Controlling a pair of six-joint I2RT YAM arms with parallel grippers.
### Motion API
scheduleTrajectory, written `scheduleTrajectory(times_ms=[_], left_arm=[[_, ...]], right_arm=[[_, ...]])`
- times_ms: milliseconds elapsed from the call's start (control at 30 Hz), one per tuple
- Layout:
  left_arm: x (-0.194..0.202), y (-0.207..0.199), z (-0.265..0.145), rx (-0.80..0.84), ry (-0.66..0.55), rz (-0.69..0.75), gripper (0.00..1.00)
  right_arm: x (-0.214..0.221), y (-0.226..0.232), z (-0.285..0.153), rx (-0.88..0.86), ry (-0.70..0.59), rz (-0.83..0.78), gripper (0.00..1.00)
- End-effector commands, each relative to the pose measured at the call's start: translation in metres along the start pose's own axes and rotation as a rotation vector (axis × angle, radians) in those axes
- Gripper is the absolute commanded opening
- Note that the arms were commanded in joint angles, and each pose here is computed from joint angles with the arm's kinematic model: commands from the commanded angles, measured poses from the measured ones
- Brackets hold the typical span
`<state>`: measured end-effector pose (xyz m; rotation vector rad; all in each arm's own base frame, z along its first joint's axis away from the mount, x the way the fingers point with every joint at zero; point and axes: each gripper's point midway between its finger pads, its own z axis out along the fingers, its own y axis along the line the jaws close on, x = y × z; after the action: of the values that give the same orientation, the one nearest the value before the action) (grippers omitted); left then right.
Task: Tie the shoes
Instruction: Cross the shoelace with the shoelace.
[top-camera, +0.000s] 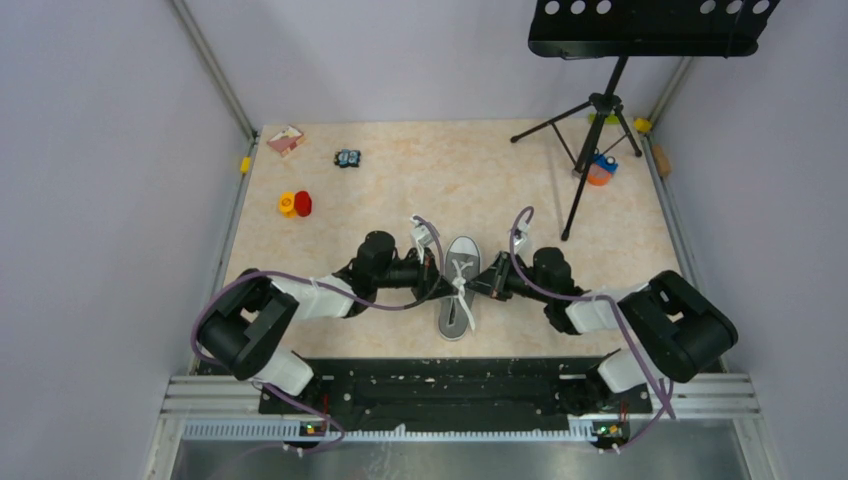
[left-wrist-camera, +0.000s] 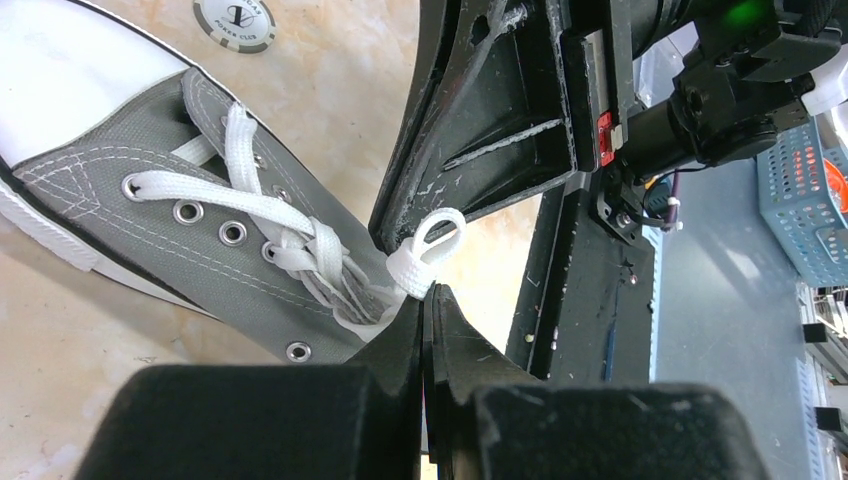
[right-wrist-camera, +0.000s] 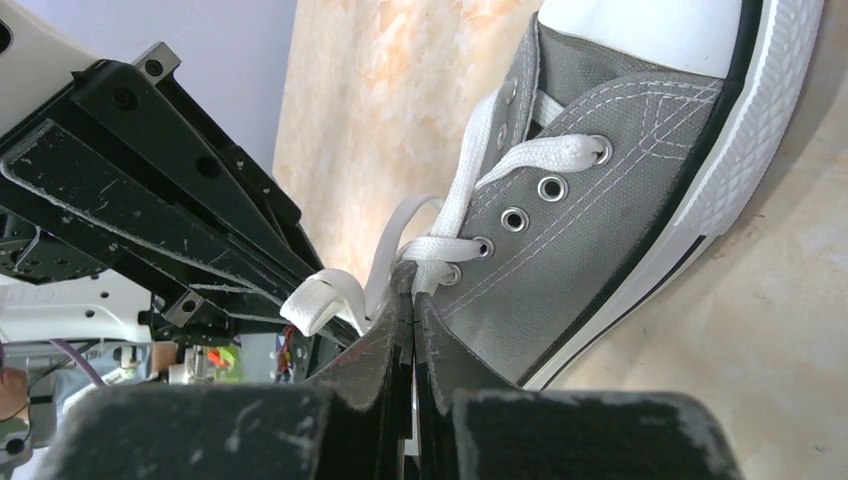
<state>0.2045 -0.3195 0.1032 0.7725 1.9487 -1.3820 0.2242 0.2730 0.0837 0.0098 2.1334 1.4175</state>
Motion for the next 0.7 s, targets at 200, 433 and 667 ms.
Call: scheduleTrajectory(times_ms=[200, 433, 667], left_arm=[[-0.013, -0.003, 0.001, 0.003, -0.036, 0.055, 0.00], [-0.011, 0.000, -0.001, -0.020, -0.036, 0.062, 0.00], [-0.013, 0.000, -0.001, -0.023, -0.040, 0.066, 0.00]], right_arm=[[-0.009, 0.028, -0.001, -0.124, -0.011, -0.071, 0.00], [-0.006, 0.039, -0.001, -0.209, 0.002, -0.049, 0.06], [-0.002, 0.035, 0.003, -0.206, 0.031, -0.039, 0.09]])
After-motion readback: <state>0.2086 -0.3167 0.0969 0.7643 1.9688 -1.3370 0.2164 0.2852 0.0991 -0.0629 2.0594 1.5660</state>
